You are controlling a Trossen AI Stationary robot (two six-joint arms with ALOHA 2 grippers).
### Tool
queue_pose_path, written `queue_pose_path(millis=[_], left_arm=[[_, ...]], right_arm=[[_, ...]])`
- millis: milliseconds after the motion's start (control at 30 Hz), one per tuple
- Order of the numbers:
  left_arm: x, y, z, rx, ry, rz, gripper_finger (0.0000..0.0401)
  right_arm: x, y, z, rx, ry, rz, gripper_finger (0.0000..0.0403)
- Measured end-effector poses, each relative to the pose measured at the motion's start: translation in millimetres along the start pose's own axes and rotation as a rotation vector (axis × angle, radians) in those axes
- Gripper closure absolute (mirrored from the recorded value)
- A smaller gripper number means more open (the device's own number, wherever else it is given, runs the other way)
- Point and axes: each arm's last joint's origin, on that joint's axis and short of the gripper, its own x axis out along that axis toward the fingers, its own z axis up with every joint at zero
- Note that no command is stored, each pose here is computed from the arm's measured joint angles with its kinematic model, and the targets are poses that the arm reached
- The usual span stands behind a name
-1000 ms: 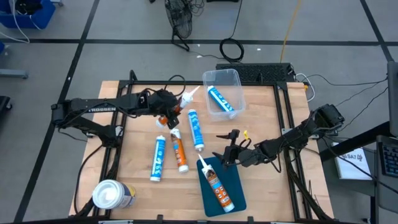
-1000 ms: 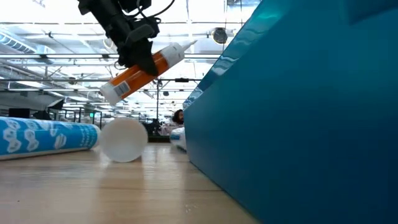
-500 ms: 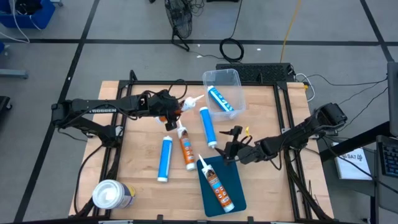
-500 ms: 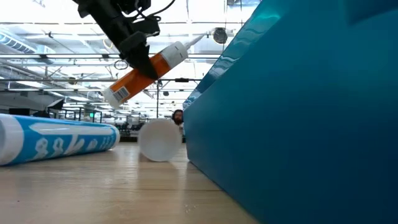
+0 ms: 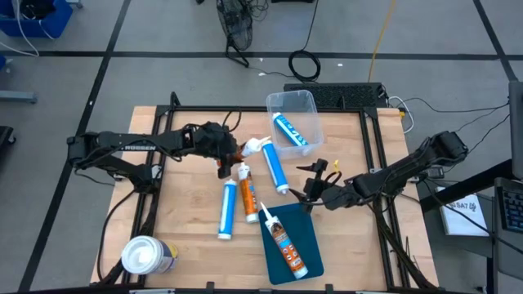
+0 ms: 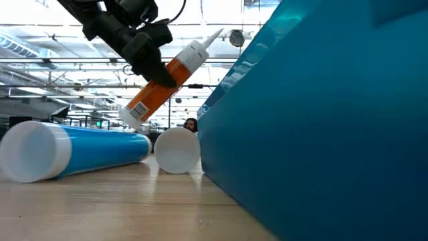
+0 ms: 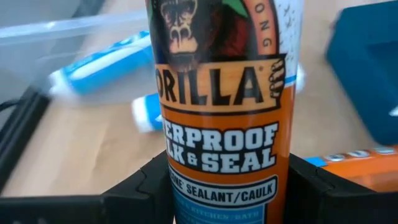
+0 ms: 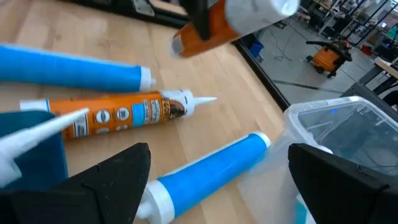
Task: Sort silicone sealant tubes
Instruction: Put the left orange sealant into the blue bin
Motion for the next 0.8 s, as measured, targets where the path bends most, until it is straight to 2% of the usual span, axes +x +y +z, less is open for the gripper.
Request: queue_pose_path(millis=[200,367,600,800], left_arm=[[-2,2,-4,0.04,-0.066,-0.089,0.0195],[-4,12,-12,0.027,-0.124,-0.147,0.0195],[-5,15,-17,0.055,-0.336,-0.321,0.0195],[-9,11,-20,0.057,-0.362,-0.376,0.0195]], right_arm=[[2,-2,2,0.019,-0.008,-0.006,0.0044],[2,-3,2,0.038,-0.008,-0.005,0.0044],[10,-6,5,0.091,-0.022,0.159,0.0044],[15,-13,2,0.084,0.005,0.126,0.0044]])
